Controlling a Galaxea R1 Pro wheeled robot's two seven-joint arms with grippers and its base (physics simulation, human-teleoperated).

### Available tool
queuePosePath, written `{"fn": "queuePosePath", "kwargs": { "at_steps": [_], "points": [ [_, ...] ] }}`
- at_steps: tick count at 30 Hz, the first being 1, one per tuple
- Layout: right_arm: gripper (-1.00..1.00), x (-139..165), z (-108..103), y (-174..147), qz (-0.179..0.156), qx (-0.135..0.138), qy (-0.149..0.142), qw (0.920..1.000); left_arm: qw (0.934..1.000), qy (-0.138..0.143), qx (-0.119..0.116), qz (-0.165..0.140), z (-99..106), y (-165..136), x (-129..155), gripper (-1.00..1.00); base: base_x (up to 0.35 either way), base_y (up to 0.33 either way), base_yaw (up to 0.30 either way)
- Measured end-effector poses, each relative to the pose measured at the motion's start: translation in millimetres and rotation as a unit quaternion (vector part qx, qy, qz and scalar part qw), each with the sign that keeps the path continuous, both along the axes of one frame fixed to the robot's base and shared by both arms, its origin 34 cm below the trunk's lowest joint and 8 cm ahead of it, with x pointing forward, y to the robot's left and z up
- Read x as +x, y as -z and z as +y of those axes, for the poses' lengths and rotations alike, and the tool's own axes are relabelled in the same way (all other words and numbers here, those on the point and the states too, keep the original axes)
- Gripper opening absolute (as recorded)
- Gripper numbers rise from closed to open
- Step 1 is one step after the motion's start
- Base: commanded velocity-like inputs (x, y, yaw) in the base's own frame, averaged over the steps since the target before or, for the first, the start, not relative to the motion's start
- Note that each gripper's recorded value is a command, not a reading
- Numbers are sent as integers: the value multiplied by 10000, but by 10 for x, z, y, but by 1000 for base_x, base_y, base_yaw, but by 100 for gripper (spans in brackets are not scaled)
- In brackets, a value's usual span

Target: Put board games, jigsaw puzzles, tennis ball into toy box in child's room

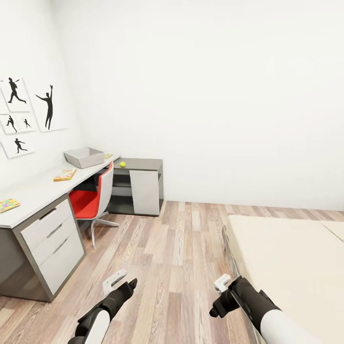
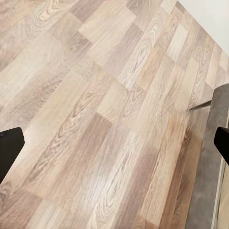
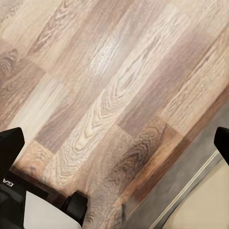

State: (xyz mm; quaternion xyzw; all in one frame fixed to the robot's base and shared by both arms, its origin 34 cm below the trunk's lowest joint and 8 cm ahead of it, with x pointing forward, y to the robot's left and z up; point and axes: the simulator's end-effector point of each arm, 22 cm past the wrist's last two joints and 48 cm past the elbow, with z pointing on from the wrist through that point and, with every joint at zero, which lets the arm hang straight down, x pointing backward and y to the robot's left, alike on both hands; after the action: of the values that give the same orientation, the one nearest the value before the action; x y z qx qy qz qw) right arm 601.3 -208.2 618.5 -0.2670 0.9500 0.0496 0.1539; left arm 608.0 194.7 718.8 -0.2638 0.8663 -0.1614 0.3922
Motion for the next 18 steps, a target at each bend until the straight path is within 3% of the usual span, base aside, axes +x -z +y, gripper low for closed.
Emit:
{"fn": "queuePosePath", "kwargs": {
  "at_steps": [18],
  "points": [
    [100,1,-13,-1,4,-4,13,10000,10000,1,37,13,10,14,-10,100,-2,-3,-102]
  ]
}}
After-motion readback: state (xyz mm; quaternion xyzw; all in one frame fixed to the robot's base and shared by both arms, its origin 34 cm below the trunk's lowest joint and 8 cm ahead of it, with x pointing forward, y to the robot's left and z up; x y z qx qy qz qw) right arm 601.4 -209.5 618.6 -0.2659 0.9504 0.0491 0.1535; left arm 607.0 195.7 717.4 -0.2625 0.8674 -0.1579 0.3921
